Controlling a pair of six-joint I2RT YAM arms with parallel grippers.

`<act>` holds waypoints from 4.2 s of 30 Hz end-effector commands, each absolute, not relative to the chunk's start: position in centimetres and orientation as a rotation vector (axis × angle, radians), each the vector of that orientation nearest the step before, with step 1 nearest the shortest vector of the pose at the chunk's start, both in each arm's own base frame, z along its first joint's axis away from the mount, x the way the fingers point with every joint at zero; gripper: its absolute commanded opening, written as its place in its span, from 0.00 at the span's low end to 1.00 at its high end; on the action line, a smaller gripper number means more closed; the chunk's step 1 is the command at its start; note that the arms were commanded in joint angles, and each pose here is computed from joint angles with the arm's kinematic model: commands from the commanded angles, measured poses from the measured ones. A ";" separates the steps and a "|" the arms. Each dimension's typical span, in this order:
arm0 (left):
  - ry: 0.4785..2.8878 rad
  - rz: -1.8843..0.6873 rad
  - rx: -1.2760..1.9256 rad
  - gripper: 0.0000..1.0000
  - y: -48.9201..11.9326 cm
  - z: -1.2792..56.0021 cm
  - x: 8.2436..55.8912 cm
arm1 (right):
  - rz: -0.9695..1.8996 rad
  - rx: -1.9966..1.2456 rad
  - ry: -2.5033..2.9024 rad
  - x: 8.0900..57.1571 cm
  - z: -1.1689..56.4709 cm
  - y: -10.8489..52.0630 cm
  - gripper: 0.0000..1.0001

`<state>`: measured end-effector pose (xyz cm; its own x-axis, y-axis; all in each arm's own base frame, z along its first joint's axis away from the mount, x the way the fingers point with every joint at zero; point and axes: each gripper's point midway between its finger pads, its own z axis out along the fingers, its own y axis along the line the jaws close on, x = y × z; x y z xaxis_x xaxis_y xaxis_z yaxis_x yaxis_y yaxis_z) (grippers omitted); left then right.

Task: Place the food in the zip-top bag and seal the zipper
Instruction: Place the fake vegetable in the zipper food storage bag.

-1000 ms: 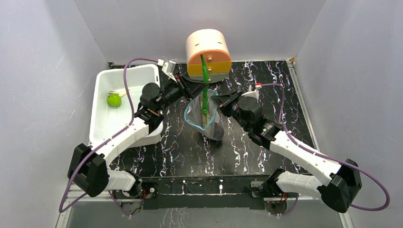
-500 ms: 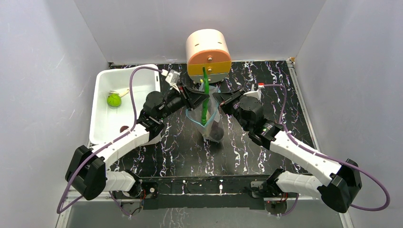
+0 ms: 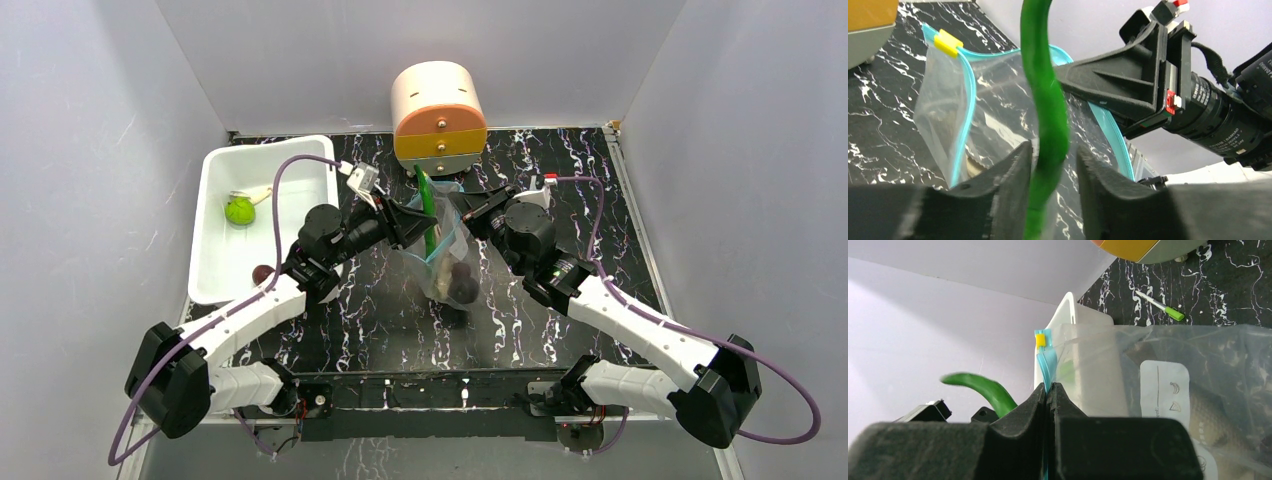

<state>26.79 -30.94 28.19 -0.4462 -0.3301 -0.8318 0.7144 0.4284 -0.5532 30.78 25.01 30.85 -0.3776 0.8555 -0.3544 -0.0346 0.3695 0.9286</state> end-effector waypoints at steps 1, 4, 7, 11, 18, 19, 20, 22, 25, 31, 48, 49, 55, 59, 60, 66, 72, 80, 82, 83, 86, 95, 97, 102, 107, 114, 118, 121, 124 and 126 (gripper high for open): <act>1.597 -1.222 0.359 0.39 -30.5 29.7 26.2 | 1.256 0.707 1.517 30.7 35.9 24.7 0.00; 1.619 -1.199 0.365 0.41 -30.6 29.5 26.5 | 1.262 0.686 1.528 30.5 35.9 25.0 0.00; 1.639 -1.190 0.371 0.42 -30.7 29.4 26.8 | 1.264 0.677 1.532 30.4 35.9 25.1 0.00; 1.649 -1.181 0.370 0.36 -30.8 29.1 27.0 | 1.270 0.667 1.540 30.2 35.8 25.2 0.00; 1.635 -1.185 0.385 0.00 -30.8 30.3 26.7 | 1.264 0.633 1.583 30.0 34.7 25.8 0.00; 1.631 -1.186 0.382 0.00 -30.7 30.6 26.7 | 1.259 0.624 1.595 30.0 34.4 25.9 0.00; 1.640 -1.182 0.374 0.00 -30.6 30.6 26.7 | 1.252 0.611 1.607 30.0 34.2 26.1 0.00; 1.658 -1.172 0.360 0.00 -30.5 31.0 26.9 | 1.246 0.586 1.635 29.9 33.6 26.5 0.00; 1.689 -1.172 0.356 0.00 -30.6 31.4 27.0 | 1.233 0.534 1.683 29.7 32.8 27.1 0.00; 1.797 -1.142 0.404 0.00 -31.0 31.0 27.0 | 1.215 0.506 1.719 29.3 32.1 27.2 0.00; 2.039 -1.150 0.460 0.02 -32.4 27.3 26.8 | 1.226 0.486 1.718 29.4 33.0 27.6 0.00; 2.034 -1.161 0.466 0.05 -32.6 27.2 26.9 | 1.228 0.485 1.721 29.4 32.9 27.7 0.00; 2.008 -1.152 0.431 0.51 -32.3 29.5 27.1 | 1.199 0.498 1.715 29.6 32.5 27.2 0.00; 2.000 -1.011 0.368 0.61 -30.1 31.6 27.8 | 1.165 0.492 1.723 29.7 32.1 26.9 0.00; 1.998 -0.970 0.360 0.61 -29.5 32.1 28.0 | 1.159 0.490 1.726 29.7 31.9 26.9 0.00; 2.050 -0.674 0.285 0.59 -24.6 33.0 28.5 | 1.124 0.489 1.731 30.4 31.5 27.0 0.00; 2.145 -0.577 0.243 0.40 -21.3 31.3 26.1 | 1.110 0.474 1.714 30.7 32.1 26.9 0.00; 2.214 -0.868 0.310 0.42 -23.4 28.9 21.3 | 1.115 0.468 1.706 30.7 32.6 27.0 0.00; 2.212 -0.897 0.300 0.42 -23.8 28.6 21.3 | 1.122 0.467 1.706 30.6 32.6 27.0 0.00; 2.219 -0.891 0.293 0.41 -23.8 28.3 21.4 | 1.123 0.469 1.708 30.6 32.5 27.0 0.00; 2.239 -0.838 0.284 0.40 -23.7 27.3 22.3 | 1.128 0.471 1.709 30.5 32.4 27.0 0.00; 2.195 -0.784 0.284 0.37 -24.2 27.2 24.5 | 1.131 0.468 1.703 30.3 32.6 26.8 0.00; 2.193 -0.786 0.289 0.35 -24.4 27.2 24.6 | 1.130 0.469 1.700 30.3 32.7 26.7 0.00; 2.212 -0.743 0.281 0.33 -24.0 26.6 24.9 | 1.134 0.467 1.701 30.2 32.7 26.7 0.00; 2.200 -0.712 0.268 0.34 -23.4 26.2 25.1 | 1.140 0.465 1.703 30.1 32.6 26.8 0.00; 2.199 -0.688 0.274 0.36 -23.4 25.8 25.6 | 1.144 0.466 1.709 30.1 32.4 27.0 0.00; 2.193 -0.684 0.284 0.27 -23.5 25.5 25.8 | 1.146 0.464 1.714 30.0 32.3 27.0 0.00; 2.183 -0.701 0.297 0.25 -23.9 25.4 25.9 | 1.144 0.460 1.722 30.0 31.9 27.1 0.00; 2.167 -0.724 0.314 0.22 -24.4 25.7 26.0 | 1.148 0.461 1.725 29.9 31.7 27.1 0.00; 2.160 -0.735 0.325 0.17 -24.7 26.0 26.1 | 1.146 0.461 1.726 30.0 31.6 27.1 0.00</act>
